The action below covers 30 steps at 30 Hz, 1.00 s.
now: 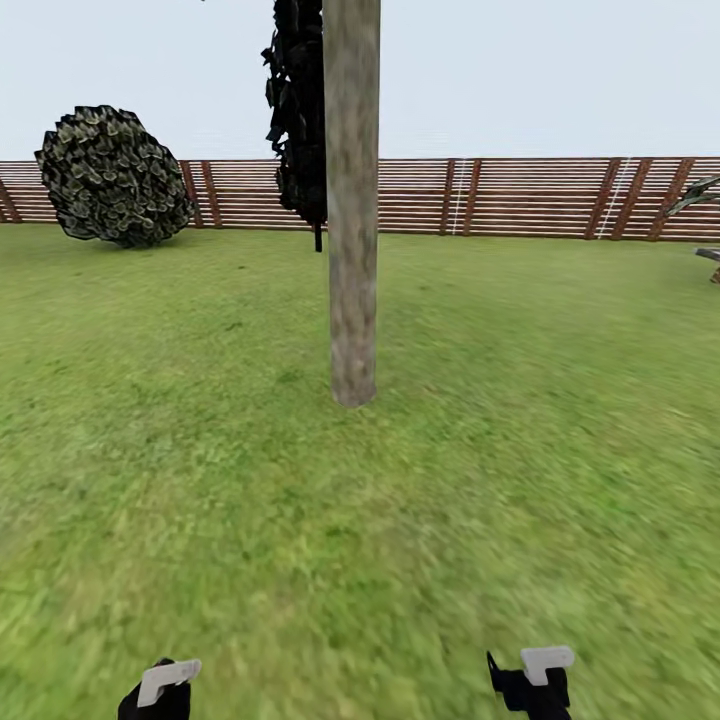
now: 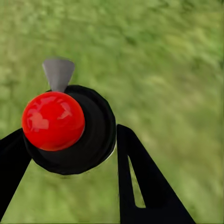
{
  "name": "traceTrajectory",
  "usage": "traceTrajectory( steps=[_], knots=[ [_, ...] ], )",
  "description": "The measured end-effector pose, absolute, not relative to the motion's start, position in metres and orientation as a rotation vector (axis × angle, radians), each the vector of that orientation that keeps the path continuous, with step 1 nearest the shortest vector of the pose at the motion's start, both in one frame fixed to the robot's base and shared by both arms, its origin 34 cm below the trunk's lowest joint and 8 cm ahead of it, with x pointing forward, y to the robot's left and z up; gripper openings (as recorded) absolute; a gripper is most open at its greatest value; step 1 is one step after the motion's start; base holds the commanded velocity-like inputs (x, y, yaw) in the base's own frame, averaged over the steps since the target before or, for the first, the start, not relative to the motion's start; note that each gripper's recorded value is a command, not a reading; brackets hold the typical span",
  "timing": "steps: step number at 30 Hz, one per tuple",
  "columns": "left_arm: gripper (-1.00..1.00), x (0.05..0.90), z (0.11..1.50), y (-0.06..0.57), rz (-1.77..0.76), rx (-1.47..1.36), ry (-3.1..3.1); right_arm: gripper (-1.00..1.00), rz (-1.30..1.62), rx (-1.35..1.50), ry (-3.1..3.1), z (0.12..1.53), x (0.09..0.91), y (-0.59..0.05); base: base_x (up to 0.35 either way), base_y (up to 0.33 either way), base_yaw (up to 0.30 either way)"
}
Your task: In the garden, pick up the pesticide atomizer on the floor and spray pesticide onto both trees until each tree trunk is fully covered.
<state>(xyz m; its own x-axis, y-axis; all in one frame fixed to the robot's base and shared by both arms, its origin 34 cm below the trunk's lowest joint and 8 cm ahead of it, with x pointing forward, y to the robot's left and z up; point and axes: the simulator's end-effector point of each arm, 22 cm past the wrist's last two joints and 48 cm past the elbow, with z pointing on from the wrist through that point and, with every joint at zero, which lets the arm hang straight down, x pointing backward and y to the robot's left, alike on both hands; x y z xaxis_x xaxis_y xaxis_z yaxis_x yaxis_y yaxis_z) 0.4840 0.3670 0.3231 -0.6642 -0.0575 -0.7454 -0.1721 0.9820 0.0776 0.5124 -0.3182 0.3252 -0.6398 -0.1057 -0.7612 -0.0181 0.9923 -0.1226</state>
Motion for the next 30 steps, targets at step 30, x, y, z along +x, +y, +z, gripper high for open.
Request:
traceTrajectory(
  steps=[30],
  knots=[
    [-1.00, 0.4826, 0.3218, 0.3653, 0.176, -0.161, 2.300, 1.00, -0.129, -0.086, 2.263, 0.3252, 0.5124, -0.3182, 0.339, 0.000, 0.000]
  ],
)
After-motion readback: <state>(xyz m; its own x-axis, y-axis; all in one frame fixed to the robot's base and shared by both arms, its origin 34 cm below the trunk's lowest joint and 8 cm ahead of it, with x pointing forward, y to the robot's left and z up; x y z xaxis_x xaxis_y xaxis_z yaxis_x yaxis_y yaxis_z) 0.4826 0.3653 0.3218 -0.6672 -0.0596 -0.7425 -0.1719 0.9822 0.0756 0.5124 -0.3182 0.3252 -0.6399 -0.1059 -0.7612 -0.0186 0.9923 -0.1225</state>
